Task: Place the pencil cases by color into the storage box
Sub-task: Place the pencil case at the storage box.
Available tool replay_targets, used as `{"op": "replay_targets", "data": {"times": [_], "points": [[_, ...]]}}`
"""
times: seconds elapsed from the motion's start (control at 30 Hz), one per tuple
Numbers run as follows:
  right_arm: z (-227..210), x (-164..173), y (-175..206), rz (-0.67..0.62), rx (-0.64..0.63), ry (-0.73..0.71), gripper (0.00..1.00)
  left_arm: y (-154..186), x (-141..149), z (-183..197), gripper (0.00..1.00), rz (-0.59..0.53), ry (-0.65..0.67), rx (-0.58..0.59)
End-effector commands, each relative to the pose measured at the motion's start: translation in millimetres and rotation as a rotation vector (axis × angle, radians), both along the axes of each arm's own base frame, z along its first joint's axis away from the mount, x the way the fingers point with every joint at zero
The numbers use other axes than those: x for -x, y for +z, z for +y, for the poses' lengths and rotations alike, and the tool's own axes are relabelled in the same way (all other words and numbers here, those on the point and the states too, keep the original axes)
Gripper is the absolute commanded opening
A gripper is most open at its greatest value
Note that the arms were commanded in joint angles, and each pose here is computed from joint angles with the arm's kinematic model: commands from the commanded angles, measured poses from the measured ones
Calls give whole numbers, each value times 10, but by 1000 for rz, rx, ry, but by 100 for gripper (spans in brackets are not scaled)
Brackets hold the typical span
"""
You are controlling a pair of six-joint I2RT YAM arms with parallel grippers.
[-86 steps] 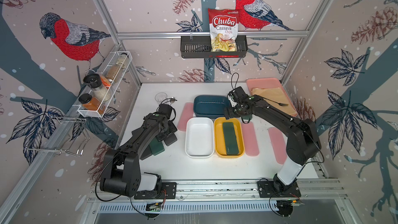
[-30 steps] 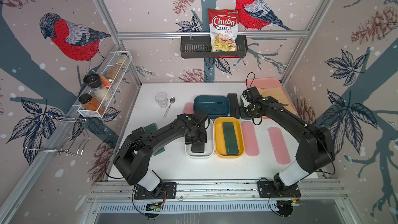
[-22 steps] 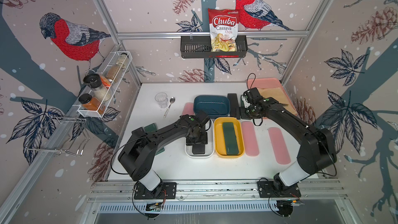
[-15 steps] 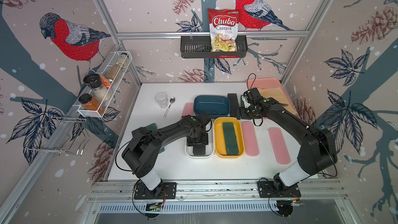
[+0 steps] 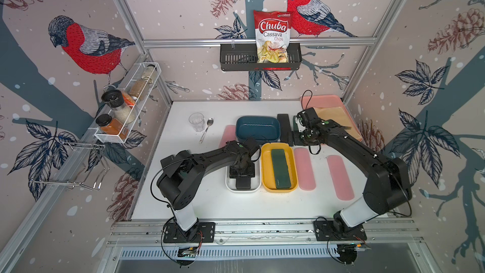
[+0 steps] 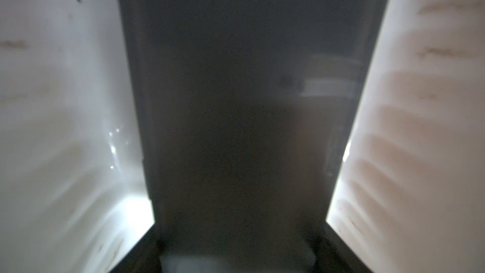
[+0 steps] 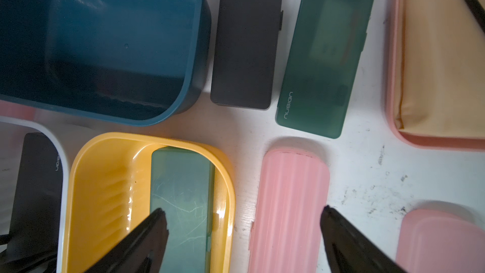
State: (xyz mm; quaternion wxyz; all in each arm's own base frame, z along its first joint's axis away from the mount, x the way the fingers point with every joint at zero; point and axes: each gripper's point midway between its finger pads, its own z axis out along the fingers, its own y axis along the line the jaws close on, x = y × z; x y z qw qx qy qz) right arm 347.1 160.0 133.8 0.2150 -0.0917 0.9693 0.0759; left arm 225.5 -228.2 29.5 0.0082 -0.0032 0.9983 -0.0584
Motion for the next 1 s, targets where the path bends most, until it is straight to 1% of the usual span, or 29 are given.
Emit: {"op": "replay_targets", "data": {"times": [0.0,0.37,0.47,0.53,0.6,0.77,0.97], "points": [[7,-11,22,-7,-13,-14,95,-37,18,-2,71,16,-1,-12],[0,-3,15,-5,-13,-14,95,-114,50,2,82,43,-13,-38],[1,-7,12,-4,-12,-13,95,-104,52,-1,86,45,-16,-41],[5,-10,11,-3,-13,-13,95,-100,54,-5,93,46,-18,-43],[9,-18,15,-4,-13,-11,95,-83,47,-9,95,44,-20,-42],[8,-37,30,-7,-13,-10,95,4,12,-30,96,29,-24,-44],[-7,-56,58,-12,-10,-14,95,166,-60,-9,96,5,-34,-80]]}}
